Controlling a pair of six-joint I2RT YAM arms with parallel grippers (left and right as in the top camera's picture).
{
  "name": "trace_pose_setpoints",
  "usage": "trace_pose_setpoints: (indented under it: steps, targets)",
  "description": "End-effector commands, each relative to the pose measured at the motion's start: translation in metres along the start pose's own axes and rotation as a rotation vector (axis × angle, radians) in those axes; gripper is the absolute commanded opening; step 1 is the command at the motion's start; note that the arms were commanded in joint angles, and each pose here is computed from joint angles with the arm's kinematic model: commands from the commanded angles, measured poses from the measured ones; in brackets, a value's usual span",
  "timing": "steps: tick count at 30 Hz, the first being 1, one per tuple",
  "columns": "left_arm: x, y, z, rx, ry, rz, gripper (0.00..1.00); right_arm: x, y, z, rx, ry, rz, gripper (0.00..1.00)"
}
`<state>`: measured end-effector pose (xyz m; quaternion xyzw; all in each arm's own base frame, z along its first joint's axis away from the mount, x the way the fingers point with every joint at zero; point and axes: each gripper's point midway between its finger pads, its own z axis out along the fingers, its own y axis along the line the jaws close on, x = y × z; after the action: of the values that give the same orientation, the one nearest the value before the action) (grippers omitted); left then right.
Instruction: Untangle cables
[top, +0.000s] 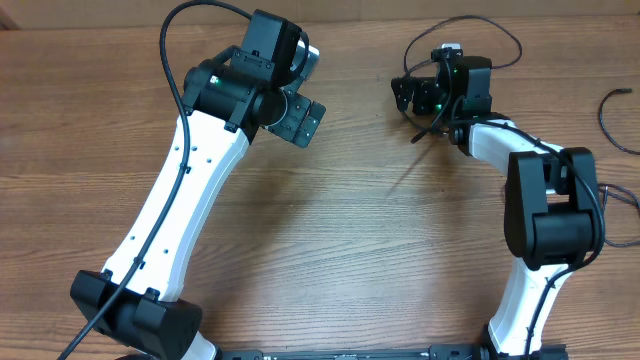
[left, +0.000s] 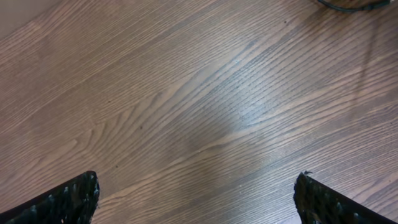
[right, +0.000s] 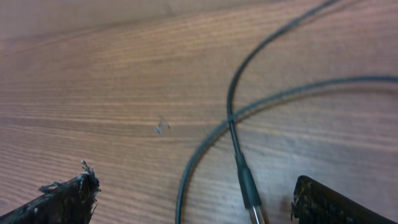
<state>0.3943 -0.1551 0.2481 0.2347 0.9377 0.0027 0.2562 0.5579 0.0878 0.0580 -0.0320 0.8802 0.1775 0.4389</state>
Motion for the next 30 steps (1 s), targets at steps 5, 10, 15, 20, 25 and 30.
trace_pose_setpoints:
  steps: [5, 10, 15, 20, 25, 30]
  targets:
    - [0.0, 0.0, 0.002, 0.007, 0.002, -0.018, 1.0, 0.003, 0.003, 0.016, 0.014, -0.019, -0.019, 1.0]
    - [0.0, 0.0, 0.002, 0.007, 0.001, -0.018, 1.0, 0.008, -0.002, 0.019, 0.034, -0.014, -0.017, 0.92]
    - [0.0, 0.0, 0.002, 0.007, 0.001, -0.018, 0.99, 0.02, -0.009, 0.029, 0.044, -0.011, -0.016, 0.89]
    - [0.0, 0.0, 0.002, 0.007, 0.001, -0.018, 1.0, 0.023, -0.011, 0.033, 0.048, -0.017, -0.018, 0.89]
    - [0.0, 0.0, 0.002, 0.007, 0.001, -0.018, 1.0, 0.027, -0.012, 0.035, 0.05, -0.005, -0.081, 0.89]
    - [0.0, 0.0, 0.002, 0.007, 0.001, -0.018, 1.0, 0.033, -0.014, 0.037, 0.051, 0.011, -0.09, 0.77]
